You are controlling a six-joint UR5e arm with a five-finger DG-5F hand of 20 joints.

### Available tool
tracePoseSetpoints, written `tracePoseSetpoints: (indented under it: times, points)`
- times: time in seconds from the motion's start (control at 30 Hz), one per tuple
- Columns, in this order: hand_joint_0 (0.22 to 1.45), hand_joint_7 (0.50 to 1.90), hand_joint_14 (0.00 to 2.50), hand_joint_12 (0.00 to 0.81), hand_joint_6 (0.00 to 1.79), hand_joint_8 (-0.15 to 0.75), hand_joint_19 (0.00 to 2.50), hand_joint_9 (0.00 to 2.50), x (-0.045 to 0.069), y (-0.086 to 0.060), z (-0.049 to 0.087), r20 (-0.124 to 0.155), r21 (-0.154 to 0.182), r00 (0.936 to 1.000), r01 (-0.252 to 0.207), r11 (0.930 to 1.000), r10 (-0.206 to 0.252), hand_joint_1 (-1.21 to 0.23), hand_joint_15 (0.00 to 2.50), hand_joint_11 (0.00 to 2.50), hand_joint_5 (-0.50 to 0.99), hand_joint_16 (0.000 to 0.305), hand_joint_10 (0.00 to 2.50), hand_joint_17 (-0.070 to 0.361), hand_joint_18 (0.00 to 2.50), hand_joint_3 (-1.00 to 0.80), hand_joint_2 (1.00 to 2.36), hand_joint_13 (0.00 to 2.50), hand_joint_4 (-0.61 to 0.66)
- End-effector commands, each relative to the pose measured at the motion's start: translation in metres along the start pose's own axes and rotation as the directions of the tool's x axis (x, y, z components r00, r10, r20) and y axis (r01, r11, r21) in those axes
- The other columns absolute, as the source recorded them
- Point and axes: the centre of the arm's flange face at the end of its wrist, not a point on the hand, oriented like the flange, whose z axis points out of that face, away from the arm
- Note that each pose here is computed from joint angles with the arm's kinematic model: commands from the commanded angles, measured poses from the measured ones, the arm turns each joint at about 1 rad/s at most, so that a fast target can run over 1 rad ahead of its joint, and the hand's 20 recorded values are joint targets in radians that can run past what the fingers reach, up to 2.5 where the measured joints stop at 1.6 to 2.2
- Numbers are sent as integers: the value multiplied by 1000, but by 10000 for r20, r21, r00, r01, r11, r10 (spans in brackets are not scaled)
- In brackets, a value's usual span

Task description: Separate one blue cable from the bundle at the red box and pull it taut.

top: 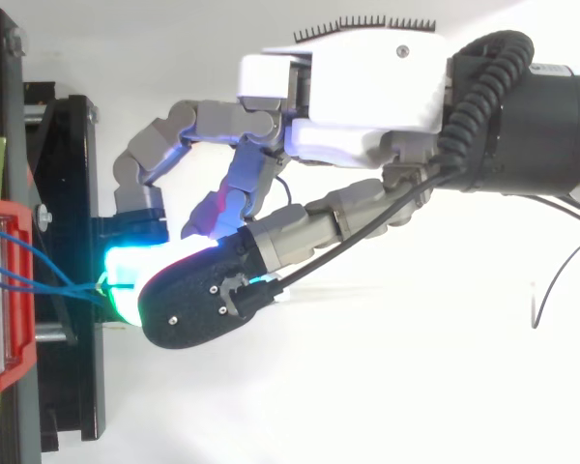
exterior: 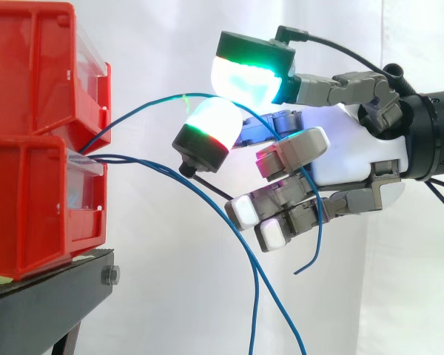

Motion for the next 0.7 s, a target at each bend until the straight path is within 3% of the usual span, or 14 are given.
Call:
tracePoseSetpoints:
  times: [0.0,0.37,0.47,0.57,0.67]
  points:
    - [693,1038,24,350,880,220,646,1263,1,0,0,-25,3,10000,-70,10000,70,-810,636,1583,-208,38,15,86,803,-234,1020,925,-317]
    - [698,1041,28,343,884,216,671,1094,0,-3,-1,-42,65,9997,-249,9997,249,-811,937,1913,-210,38,24,85,815,-226,1021,1045,-345]
    - [701,1037,27,313,885,217,793,1037,0,-2,0,-41,19,9997,-254,9997,254,-813,1120,1909,-209,38,202,86,854,-219,1021,1102,-344]
    - [702,1036,19,272,886,221,947,923,0,-3,-1,-41,34,9996,-268,9996,268,-813,1429,1770,-209,38,759,85,928,-217,1022,1171,-323]
    - [705,1029,10,271,888,223,1022,884,1,-3,-1,-118,33,9994,-314,9995,314,-814,1629,1735,-208,38,984,86,979,-217,1021,1208,-320]
